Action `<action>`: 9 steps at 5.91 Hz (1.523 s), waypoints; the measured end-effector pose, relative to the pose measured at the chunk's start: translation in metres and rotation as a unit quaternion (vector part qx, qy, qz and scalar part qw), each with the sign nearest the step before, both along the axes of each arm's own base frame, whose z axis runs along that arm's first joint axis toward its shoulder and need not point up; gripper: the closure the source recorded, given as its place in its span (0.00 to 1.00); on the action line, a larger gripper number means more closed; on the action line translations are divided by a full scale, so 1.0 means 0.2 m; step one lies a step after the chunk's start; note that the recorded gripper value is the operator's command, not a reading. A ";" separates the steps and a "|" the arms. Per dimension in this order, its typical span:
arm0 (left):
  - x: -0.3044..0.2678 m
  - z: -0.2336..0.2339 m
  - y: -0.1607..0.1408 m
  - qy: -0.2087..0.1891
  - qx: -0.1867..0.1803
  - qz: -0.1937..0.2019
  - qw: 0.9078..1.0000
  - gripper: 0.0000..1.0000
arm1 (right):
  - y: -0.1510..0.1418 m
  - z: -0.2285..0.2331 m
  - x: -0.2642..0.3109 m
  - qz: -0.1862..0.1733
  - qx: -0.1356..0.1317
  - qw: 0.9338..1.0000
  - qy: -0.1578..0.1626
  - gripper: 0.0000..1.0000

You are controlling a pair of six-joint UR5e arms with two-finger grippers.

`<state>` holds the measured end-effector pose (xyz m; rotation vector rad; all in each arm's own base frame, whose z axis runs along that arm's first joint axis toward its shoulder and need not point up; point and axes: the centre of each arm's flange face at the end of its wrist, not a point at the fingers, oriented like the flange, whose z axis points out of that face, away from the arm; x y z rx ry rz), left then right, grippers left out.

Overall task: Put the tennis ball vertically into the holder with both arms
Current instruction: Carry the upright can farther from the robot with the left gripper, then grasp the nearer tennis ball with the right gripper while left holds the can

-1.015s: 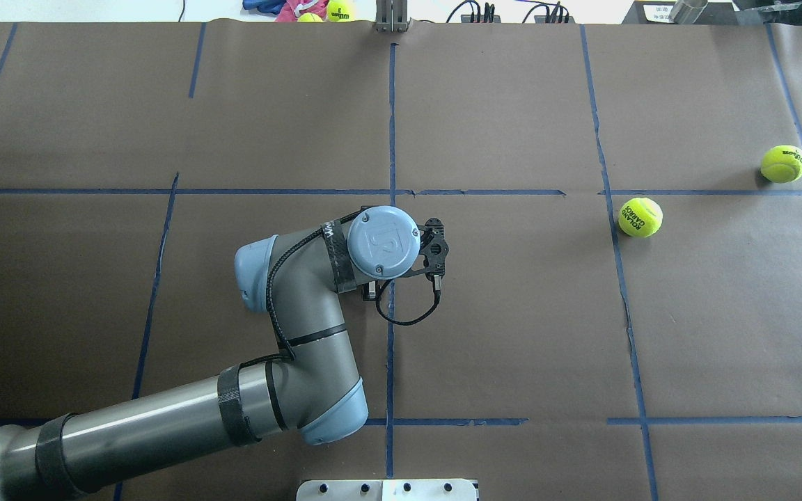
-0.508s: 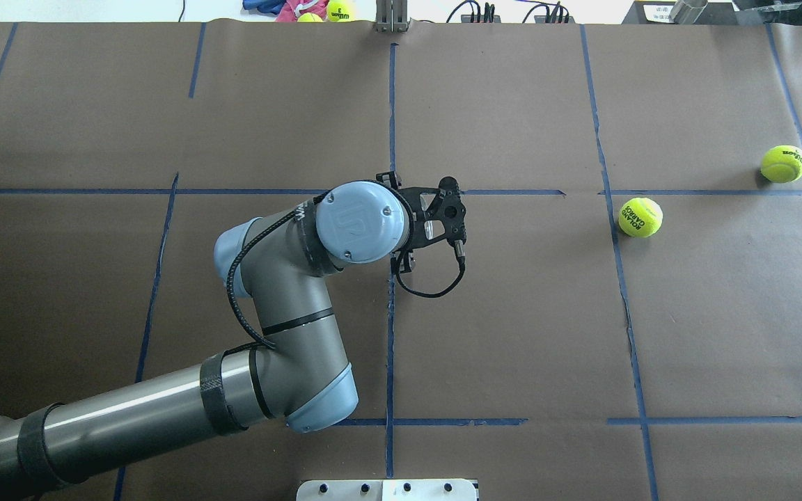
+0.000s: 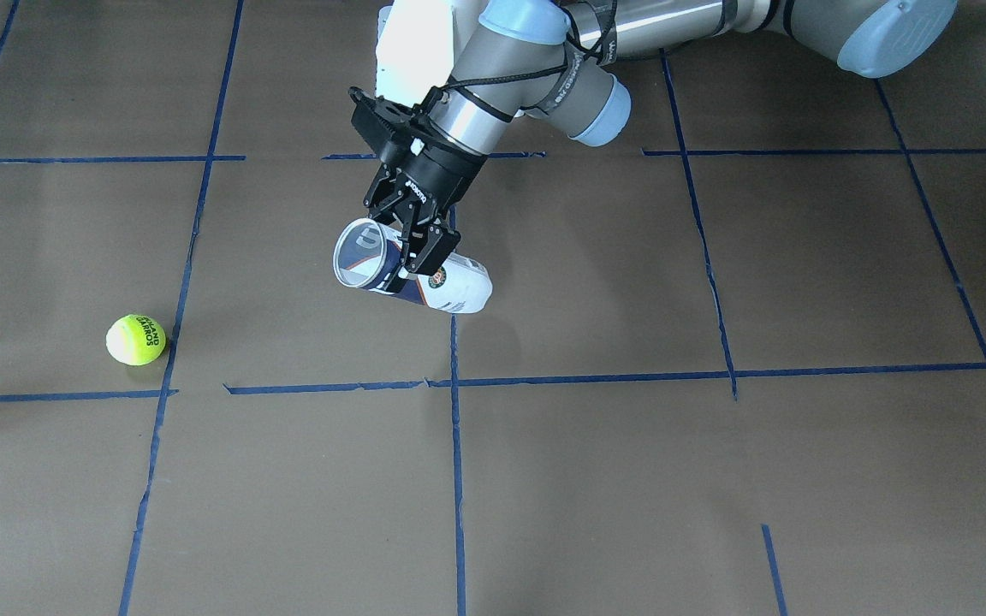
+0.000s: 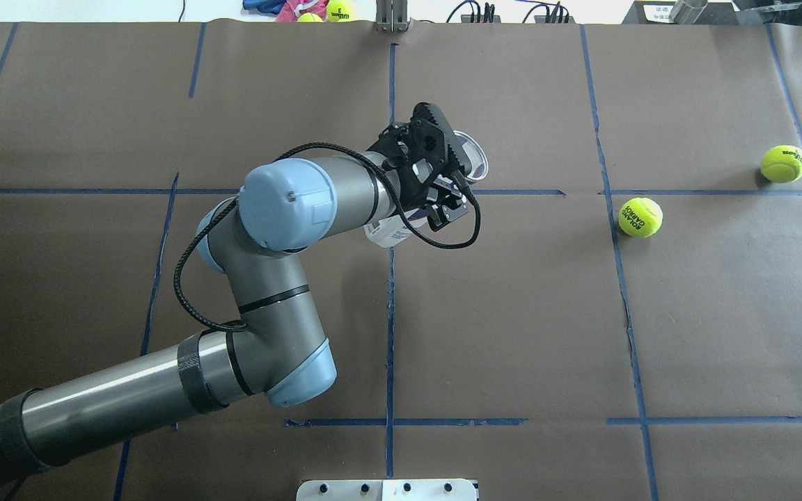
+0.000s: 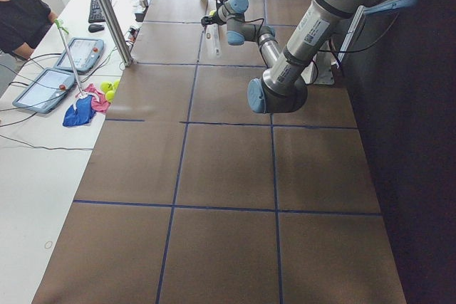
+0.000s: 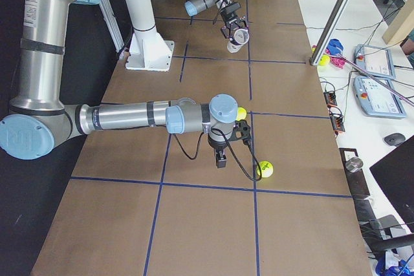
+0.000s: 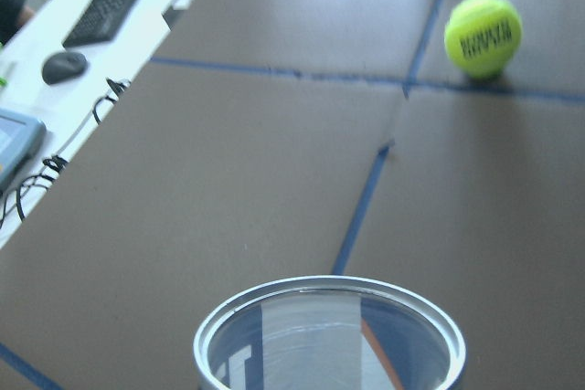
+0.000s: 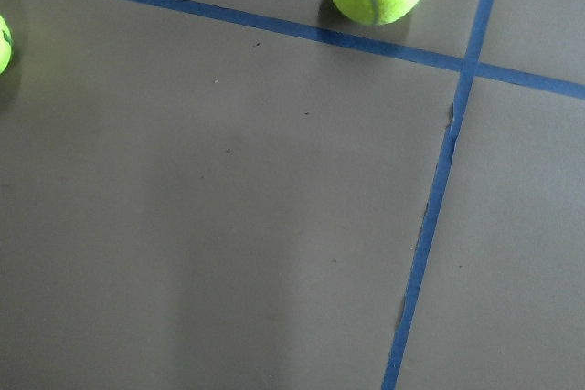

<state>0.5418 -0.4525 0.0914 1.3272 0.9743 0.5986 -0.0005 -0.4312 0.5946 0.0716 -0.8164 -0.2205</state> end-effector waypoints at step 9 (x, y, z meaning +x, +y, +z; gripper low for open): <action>0.06 0.64 0.36 0.224 0.008 -0.043 0.974 0.22 | -0.37 -0.82 -1.01 0.054 -0.025 0.998 -0.016 0.00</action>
